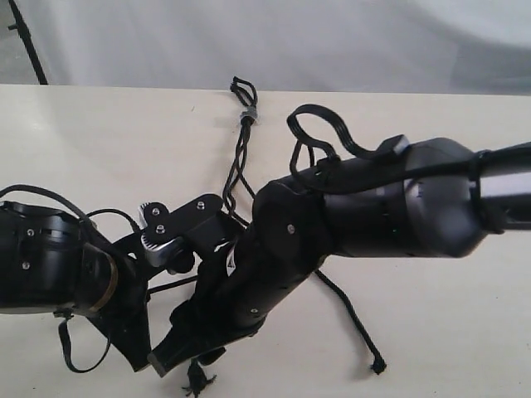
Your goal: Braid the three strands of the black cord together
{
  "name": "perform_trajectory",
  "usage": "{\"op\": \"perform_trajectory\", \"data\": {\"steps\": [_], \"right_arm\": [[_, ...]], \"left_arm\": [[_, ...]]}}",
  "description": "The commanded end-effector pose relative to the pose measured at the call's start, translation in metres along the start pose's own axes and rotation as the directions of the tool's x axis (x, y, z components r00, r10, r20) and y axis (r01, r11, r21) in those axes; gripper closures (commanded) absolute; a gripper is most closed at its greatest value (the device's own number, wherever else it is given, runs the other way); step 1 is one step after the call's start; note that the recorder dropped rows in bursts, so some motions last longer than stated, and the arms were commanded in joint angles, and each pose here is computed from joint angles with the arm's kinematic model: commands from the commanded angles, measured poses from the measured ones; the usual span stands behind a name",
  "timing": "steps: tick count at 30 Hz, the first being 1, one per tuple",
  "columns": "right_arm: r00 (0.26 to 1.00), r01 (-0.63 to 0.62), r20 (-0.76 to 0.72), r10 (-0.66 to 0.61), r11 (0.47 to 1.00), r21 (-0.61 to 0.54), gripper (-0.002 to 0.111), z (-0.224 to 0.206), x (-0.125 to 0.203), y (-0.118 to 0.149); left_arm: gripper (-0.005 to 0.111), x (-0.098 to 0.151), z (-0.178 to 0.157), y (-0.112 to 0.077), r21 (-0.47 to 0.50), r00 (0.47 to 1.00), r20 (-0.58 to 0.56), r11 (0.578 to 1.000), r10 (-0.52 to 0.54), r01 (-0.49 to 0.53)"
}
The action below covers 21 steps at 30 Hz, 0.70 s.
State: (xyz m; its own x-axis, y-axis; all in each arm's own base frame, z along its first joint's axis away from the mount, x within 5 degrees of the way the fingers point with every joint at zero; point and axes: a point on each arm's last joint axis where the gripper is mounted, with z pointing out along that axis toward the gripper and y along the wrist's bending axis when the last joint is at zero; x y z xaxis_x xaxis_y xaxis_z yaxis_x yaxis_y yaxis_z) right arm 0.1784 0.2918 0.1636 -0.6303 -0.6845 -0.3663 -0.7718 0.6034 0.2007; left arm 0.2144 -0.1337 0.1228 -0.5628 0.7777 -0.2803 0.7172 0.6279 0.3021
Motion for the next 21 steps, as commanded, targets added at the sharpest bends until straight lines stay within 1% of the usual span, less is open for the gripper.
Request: {"op": "perform_trajectory", "data": {"steps": [1,3,6,8,12,13,14,15,17,18,19,21], "right_arm": [[0.997,0.047,0.058,-0.047,0.999,0.007,0.055,-0.017,-0.005,0.003],[0.996,0.053,0.072,-0.053,0.999,0.011,0.055,-0.019,-0.006,0.003],[0.995,0.059,0.079,-0.060,0.998,0.016,0.055,-0.020,-0.006,0.002],[0.995,0.063,0.082,-0.064,0.998,0.018,0.055,-0.020,-0.007,0.002],[0.993,0.074,0.089,-0.075,0.997,0.021,0.055,-0.019,-0.006,0.002],[0.993,0.070,0.096,-0.073,0.997,0.028,0.055,-0.016,-0.003,0.000],[0.992,0.064,0.105,-0.067,0.997,0.033,0.055,-0.013,0.000,-0.001],[0.992,0.044,0.116,-0.049,0.998,0.042,0.055,-0.007,0.009,-0.005],[0.991,0.034,0.126,-0.040,0.998,0.054,0.055,-0.002,0.016,-0.008],[0.992,0.021,0.121,-0.027,0.999,0.050,0.055,-0.001,0.018,-0.008],[0.993,0.010,0.118,-0.015,0.999,0.042,0.055,-0.001,0.018,-0.006],[0.992,0.034,0.123,-0.038,0.999,0.035,0.055,0.001,0.020,0.002]], "left_arm": [[0.107,-0.006,-0.004,0.003,-0.013,1.000,0.020,1.000,-0.008,0.008],[0.107,-0.007,-0.007,0.005,-0.023,0.999,0.032,1.000,0.000,0.001],[0.107,-0.006,-0.010,0.015,-0.044,0.998,0.055,0.999,0.003,0.000],[0.107,-0.005,-0.009,0.024,-0.050,0.997,0.078,0.999,-0.003,0.007],[0.107,-0.005,-0.007,0.040,-0.071,0.988,0.142,0.996,0.067,-0.057],[0.107,-0.005,-0.007,0.048,-0.076,0.983,0.171,0.996,0.066,-0.054],[0.107,-0.004,-0.006,0.051,-0.073,0.982,0.183,0.996,0.054,-0.041],[0.107,-0.004,-0.006,0.057,-0.059,0.974,0.223,0.998,0.030,-0.017],[0.107,-0.006,-0.006,0.061,-0.034,0.958,0.285,0.999,0.019,-0.009],[0.107,-0.008,-0.005,0.060,-0.024,0.951,0.308,0.999,0.032,-0.025],[0.107,-0.009,-0.002,0.060,-0.009,0.943,0.331,0.999,0.042,-0.042],[0.107,-0.007,0.006,0.064,0.012,0.942,0.335,1.000,0.019,-0.025]]}}
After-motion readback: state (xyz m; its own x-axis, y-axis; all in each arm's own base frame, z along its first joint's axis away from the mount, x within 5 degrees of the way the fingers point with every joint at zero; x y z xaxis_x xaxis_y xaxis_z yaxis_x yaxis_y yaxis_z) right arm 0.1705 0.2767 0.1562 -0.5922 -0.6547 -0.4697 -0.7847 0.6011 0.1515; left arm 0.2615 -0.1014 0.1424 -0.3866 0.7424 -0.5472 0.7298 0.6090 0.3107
